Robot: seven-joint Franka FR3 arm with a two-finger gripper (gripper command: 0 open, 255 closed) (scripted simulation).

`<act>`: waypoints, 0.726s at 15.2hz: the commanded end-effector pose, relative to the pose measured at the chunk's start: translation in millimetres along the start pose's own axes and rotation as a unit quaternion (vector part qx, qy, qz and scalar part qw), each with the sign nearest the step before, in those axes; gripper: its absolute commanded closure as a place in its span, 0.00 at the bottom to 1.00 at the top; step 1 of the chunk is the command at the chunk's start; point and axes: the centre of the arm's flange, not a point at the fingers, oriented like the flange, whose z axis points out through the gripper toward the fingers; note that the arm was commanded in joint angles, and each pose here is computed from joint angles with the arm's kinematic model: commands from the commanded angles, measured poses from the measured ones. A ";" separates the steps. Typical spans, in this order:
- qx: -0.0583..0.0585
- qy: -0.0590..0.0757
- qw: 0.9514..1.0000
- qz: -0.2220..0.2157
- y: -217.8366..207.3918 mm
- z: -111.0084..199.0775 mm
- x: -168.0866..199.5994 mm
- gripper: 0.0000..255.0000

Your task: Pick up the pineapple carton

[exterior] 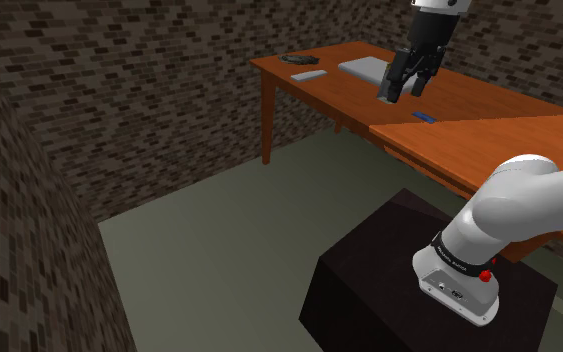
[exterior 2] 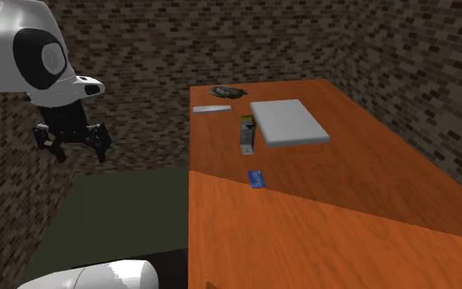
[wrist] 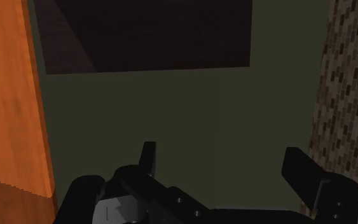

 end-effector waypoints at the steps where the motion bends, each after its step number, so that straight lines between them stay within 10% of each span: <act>1: 0.000 0.000 1.000 0.000 0.0 0.0 0.0 0.00; 11: -0.007 -0.002 1.000 -0.013 109.8 10.7 69.5 0.00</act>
